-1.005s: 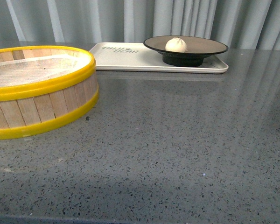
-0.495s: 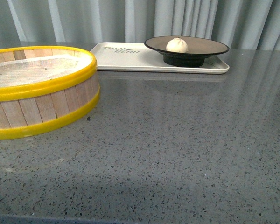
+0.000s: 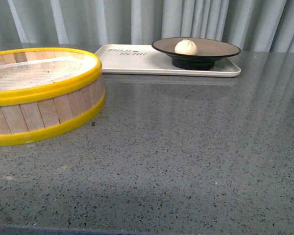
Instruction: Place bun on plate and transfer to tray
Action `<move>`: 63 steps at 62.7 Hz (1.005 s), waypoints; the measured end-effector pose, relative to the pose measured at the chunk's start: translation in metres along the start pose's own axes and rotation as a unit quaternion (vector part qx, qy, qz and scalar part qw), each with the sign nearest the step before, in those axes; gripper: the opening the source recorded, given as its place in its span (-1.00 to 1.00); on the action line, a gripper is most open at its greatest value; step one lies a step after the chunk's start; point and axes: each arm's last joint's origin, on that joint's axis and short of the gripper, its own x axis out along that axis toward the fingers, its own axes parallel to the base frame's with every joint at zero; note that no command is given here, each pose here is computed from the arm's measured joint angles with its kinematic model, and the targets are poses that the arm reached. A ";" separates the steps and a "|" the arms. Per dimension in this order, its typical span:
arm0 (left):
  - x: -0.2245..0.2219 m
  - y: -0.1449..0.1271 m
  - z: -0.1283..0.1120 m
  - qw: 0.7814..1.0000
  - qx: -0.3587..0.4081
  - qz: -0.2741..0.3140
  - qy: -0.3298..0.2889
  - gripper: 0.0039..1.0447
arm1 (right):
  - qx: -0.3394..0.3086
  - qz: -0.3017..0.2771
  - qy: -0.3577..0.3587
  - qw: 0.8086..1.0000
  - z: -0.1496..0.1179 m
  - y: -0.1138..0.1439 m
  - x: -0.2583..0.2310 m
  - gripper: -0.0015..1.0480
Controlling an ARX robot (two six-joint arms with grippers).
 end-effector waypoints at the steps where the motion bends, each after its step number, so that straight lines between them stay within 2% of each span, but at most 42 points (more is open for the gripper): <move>1: 0.000 0.000 0.000 1.000 0.000 0.000 0.000 0.88 | 0.000 0.000 0.000 1.000 0.000 0.000 -0.001 -0.97; 20: 0.000 0.000 0.000 1.000 0.000 0.000 0.000 0.88 | 0.000 0.000 -0.004 1.000 -0.012 0.000 -0.009 -0.97; 58: 0.000 0.000 0.000 1.000 0.000 0.000 0.000 0.88 | 0.000 0.000 -0.006 1.000 -0.013 0.000 -0.020 -0.97; 63: 0.000 0.000 0.000 1.000 0.000 0.000 0.000 0.88 | 0.000 0.000 0.011 1.000 -0.017 0.000 -0.026 -0.97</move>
